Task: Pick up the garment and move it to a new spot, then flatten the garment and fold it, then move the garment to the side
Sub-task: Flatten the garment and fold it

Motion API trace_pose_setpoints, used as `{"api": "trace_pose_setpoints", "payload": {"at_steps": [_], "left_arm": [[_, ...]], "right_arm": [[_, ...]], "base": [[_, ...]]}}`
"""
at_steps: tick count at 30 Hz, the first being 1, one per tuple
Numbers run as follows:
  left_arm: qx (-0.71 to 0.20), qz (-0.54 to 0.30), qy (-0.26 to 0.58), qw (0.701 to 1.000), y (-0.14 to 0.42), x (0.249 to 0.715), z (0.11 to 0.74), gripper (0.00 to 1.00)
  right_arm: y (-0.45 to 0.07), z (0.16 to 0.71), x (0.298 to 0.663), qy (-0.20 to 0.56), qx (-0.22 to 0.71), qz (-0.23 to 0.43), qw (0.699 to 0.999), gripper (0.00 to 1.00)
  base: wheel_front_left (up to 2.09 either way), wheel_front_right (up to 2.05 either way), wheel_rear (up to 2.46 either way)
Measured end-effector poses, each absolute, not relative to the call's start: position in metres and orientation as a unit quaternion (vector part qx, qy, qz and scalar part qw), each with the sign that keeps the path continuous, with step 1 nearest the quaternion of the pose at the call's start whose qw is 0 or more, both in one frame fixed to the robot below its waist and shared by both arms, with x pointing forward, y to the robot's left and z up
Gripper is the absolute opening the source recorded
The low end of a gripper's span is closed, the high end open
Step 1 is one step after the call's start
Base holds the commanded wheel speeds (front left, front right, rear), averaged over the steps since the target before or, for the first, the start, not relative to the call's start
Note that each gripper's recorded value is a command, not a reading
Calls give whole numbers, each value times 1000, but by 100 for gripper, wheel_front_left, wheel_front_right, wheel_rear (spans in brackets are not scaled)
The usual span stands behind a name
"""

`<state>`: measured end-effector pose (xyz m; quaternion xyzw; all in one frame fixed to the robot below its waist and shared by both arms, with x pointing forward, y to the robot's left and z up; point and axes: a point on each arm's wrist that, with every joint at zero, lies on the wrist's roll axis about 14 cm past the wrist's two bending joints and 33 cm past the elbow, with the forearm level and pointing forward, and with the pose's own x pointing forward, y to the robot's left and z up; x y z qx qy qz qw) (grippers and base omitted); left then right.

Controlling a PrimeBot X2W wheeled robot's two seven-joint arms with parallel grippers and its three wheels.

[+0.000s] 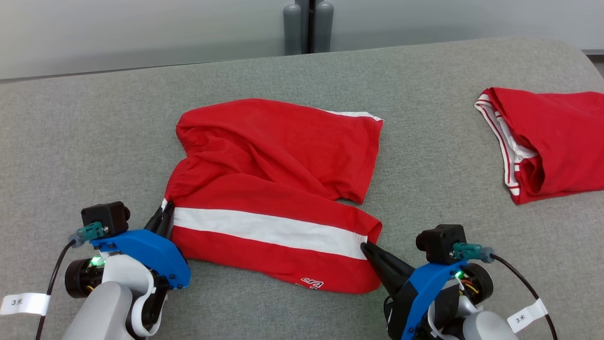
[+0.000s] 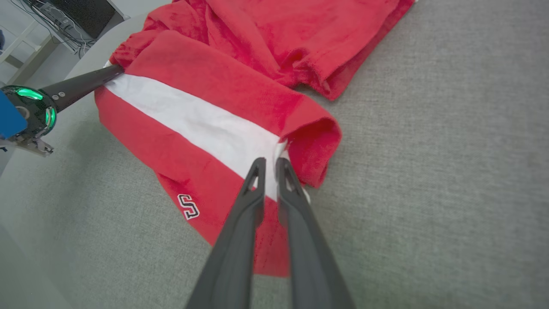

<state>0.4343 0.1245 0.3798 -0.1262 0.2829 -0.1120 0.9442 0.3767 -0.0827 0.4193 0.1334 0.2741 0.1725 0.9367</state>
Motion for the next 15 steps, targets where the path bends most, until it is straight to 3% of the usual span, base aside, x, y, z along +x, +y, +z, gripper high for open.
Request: {"api": "trace_pose_setpoints", "payload": {"at_steps": [6,15], "left_arm": [[-172,-108,256,945,122,438,393,0],[-332,-141,107,927,104,461,483,0]], "right_arm": [[-91,429,392,243,132,161,947,0],[-123,500,421,110,139,125,976,0]], "base": [[0,0,0],[0,0,0]]}}
